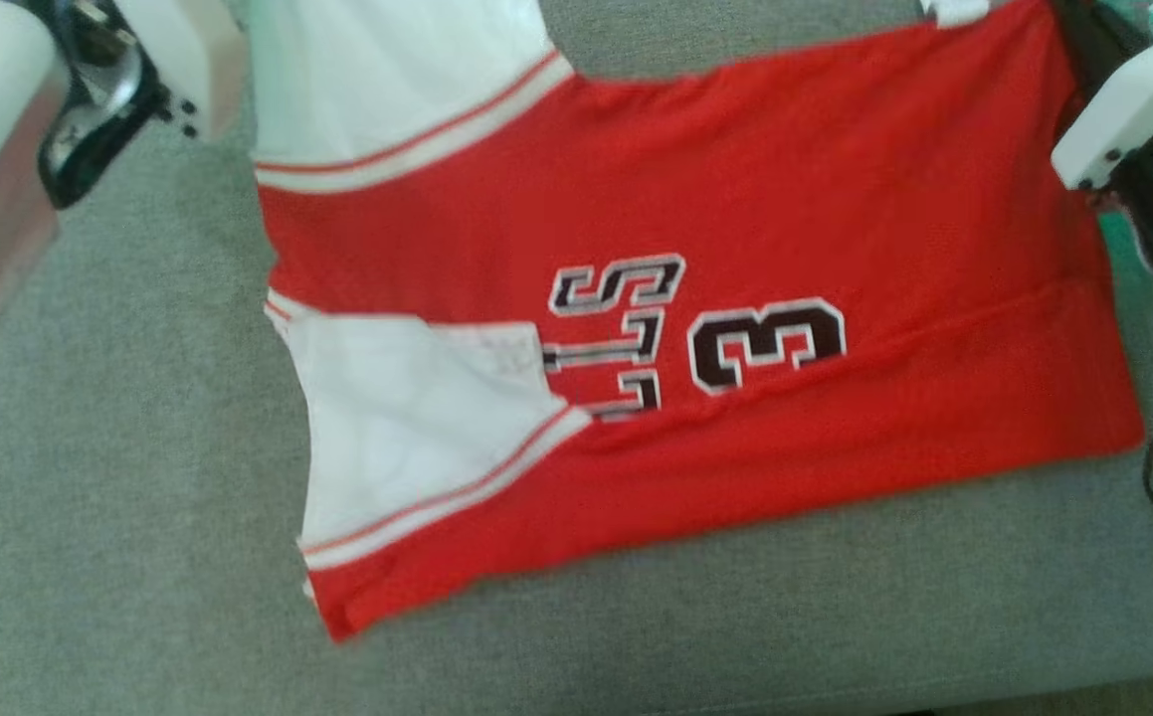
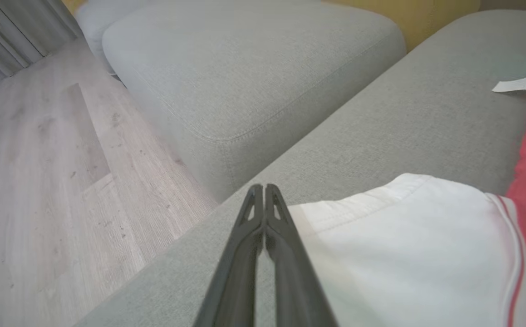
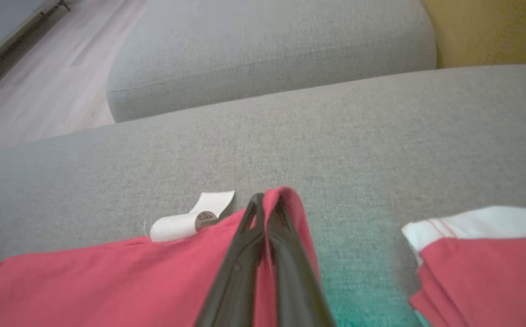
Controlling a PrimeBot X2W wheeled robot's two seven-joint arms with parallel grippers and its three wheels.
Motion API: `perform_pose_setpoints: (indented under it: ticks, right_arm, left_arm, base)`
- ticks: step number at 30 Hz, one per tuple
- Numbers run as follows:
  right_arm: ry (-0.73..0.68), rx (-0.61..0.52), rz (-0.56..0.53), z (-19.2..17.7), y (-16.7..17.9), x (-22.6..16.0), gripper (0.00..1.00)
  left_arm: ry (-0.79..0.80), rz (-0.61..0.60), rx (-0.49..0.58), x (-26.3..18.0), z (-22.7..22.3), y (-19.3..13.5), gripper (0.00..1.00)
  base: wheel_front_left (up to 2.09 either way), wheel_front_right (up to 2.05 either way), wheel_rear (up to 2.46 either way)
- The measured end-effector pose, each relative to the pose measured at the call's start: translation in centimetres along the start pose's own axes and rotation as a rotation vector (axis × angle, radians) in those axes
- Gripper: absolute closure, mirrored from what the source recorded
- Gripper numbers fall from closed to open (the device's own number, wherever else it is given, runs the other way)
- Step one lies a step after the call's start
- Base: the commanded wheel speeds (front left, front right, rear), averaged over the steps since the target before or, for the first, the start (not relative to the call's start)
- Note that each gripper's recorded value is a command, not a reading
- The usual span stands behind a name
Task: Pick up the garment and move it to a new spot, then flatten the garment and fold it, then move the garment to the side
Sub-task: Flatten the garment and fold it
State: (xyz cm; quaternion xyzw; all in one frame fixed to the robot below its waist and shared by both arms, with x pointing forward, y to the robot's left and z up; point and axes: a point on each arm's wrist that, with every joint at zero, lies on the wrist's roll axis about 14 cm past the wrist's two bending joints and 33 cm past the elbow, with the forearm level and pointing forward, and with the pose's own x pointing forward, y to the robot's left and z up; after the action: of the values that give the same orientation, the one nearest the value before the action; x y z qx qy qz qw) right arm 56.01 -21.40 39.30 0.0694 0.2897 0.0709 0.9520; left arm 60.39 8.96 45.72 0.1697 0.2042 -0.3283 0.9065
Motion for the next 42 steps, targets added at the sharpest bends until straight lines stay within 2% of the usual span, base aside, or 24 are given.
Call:
perform_pose_setpoints:
  ticks: [9,16,30,35,42]
  right_arm:
    - [-0.135,0.042,0.019,4.0,0.2,-0.4,1.00]
    - [-0.177,0.068,0.061,5.4,1.1,-1.3,1.00]
    - [-0.164,0.099,0.100,2.3,1.2,-4.7,1.00]
    - [-0.156,0.118,0.111,0.8,1.2,-5.8,1.00]
    - [-0.158,0.138,0.119,-0.8,1.3,-7.0,1.00]
  left_arm:
    - [-0.208,0.116,0.080,-1.1,5.0,3.7,1.00]
    - [-0.251,0.134,0.072,-2.5,5.9,3.7,1.00]
    - [-0.264,0.078,-0.002,-7.8,1.4,-1.1,1.00]
    - [-0.260,0.063,-0.066,-9.9,-0.4,-3.9,1.00]
    - [-0.228,0.085,-0.177,-12.3,-3.3,-6.3,1.00]
  base:
    - [0.00,0.00,0.00]
    - [0.00,0.00,0.00]
    - [0.00,0.00,0.00]
    - [0.00,0.00,0.00]
    - [0.00,0.00,0.00]
